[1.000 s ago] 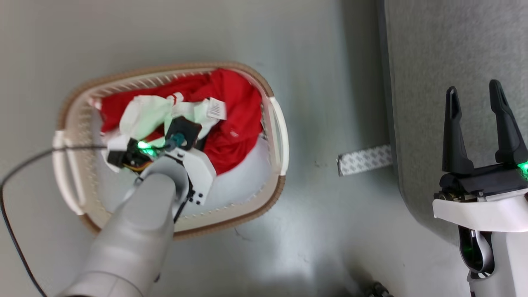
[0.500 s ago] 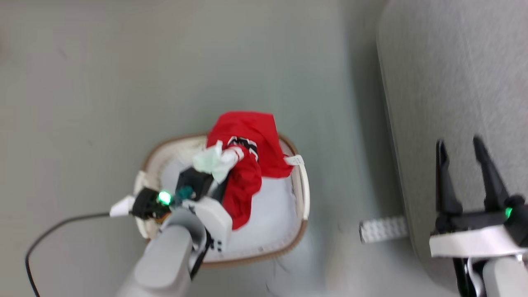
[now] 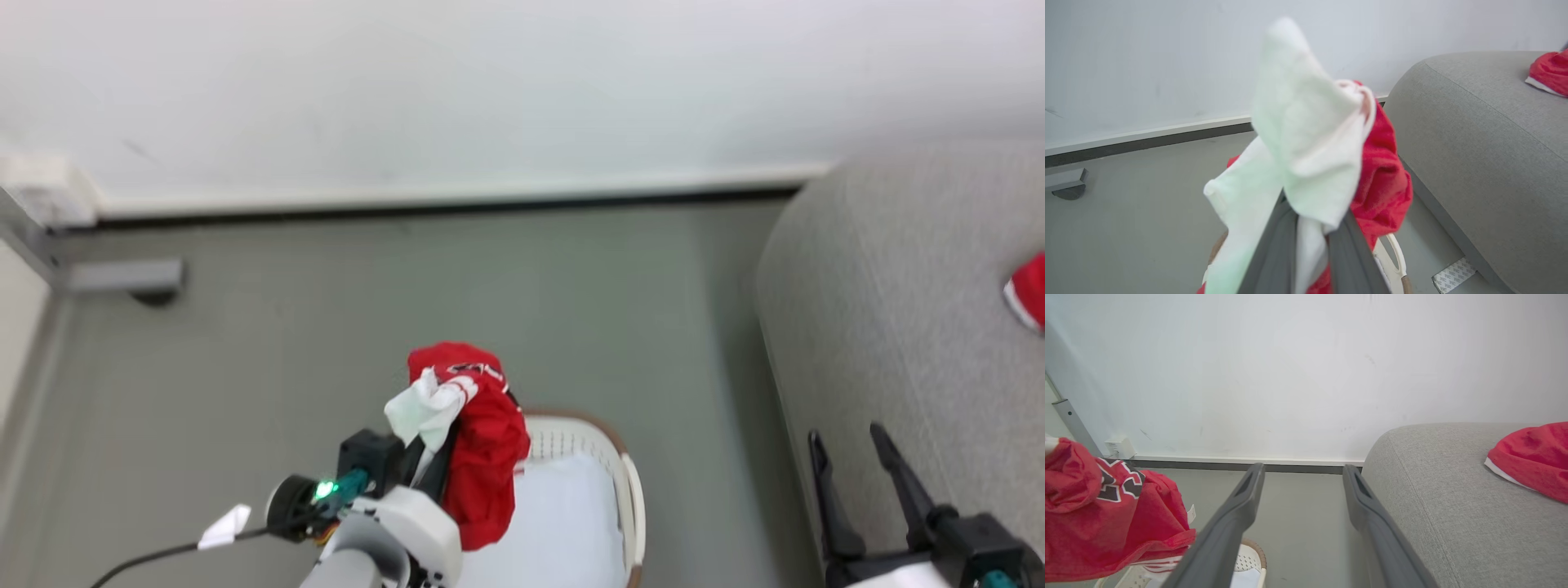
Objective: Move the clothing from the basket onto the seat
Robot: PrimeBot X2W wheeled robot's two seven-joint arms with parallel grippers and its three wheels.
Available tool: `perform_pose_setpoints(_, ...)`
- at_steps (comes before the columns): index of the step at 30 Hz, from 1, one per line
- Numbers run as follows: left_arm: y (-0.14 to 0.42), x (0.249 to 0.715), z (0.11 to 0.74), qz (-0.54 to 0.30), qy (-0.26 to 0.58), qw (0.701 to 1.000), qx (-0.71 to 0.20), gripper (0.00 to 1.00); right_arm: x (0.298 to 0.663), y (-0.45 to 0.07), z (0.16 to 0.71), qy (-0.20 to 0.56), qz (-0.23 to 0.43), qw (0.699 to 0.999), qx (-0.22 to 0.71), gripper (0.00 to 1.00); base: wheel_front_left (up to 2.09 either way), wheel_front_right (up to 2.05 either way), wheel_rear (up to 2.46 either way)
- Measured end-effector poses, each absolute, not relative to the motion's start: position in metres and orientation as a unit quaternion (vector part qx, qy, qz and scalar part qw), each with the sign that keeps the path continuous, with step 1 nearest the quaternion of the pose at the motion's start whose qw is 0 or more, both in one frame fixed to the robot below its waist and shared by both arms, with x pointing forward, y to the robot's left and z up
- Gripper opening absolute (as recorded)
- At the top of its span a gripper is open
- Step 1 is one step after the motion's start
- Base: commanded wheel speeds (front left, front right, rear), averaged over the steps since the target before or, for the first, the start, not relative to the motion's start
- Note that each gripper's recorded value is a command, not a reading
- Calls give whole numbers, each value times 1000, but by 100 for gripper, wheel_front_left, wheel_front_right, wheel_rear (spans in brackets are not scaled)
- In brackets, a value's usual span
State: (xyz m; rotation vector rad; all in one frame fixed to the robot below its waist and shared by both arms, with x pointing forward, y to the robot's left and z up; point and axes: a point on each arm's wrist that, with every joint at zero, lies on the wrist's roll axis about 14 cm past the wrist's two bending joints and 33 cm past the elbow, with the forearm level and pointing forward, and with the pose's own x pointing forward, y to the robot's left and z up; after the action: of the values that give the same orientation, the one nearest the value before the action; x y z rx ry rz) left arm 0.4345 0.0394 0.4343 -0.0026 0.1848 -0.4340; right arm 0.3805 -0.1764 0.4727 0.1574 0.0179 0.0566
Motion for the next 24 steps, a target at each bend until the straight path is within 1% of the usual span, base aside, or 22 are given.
perform_pose_setpoints(5,56,420,466,-191,54,980,1,0,361,-169,483,-4,42,996,77,100,0,0,0)
perform_pose_setpoints(9,68,415,492,-177,22,984,4,0,356,-165,497,-26,51,996,75,100,0,0,0)
perform_pose_setpoints(16,73,410,520,-172,-10,985,3,0,350,-161,503,-34,63,995,71,100,0,0,0)
perform_pose_setpoints(20,67,408,539,-183,-32,983,3,0,349,-148,506,-36,93,994,54,100,0,0,0)
perform_pose_setpoints(24,58,405,560,-198,-54,979,1,0,352,-122,514,-45,147,988,33,100,0,0,0)
